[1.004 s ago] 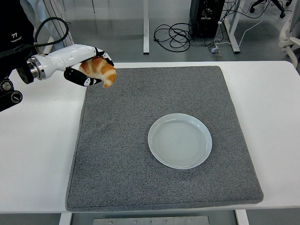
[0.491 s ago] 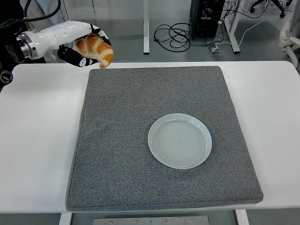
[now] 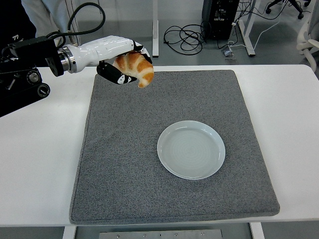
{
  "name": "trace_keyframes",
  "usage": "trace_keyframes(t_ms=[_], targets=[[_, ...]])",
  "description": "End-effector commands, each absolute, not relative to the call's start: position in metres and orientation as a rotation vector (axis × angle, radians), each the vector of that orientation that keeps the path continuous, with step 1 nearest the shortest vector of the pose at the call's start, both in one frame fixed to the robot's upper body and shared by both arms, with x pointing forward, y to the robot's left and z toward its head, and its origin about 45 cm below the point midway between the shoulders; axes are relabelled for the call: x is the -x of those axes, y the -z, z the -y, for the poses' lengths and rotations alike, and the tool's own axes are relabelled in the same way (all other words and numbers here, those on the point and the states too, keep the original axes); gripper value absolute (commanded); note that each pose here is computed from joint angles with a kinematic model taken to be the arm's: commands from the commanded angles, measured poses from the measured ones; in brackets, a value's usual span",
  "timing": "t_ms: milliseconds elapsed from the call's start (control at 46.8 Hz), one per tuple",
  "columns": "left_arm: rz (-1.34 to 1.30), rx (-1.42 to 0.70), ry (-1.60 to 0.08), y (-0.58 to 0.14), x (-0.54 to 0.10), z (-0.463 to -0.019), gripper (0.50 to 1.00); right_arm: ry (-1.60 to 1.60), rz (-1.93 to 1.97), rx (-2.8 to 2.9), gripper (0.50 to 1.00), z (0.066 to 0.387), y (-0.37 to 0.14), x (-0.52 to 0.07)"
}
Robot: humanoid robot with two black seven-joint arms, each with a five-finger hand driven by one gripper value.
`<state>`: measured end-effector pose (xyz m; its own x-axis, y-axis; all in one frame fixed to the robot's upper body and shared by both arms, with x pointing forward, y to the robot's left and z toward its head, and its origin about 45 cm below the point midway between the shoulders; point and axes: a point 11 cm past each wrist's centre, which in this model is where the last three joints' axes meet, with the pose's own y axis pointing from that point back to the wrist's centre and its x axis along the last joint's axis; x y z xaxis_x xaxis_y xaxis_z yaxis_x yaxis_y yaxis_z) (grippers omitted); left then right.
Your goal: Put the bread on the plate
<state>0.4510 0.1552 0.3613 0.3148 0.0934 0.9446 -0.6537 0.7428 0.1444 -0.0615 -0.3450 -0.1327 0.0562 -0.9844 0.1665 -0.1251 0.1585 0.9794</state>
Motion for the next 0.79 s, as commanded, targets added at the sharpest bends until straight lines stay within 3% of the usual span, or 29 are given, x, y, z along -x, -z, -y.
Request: trace_keyframes(t_ms=[0, 385, 769], targets=[[1.157, -0.546, -0.501, -0.360, -0.448, -0.136, 0.500, 0.979, 1.321, -1.205, 1.000, 0.345, 0.133, 0.061], [1.135, -0.474, -0.384, -0.336, -0.426, -0.050, 0.500, 0.980, 1.320, -1.204, 1.000, 0.345, 0.133, 0.062], [1.096, -0.488, -0.300, -0.280, -0.406, -0.014, 0.500, 0.979, 1.320, -1.203, 1.000, 0.345, 0.133, 0.062]])
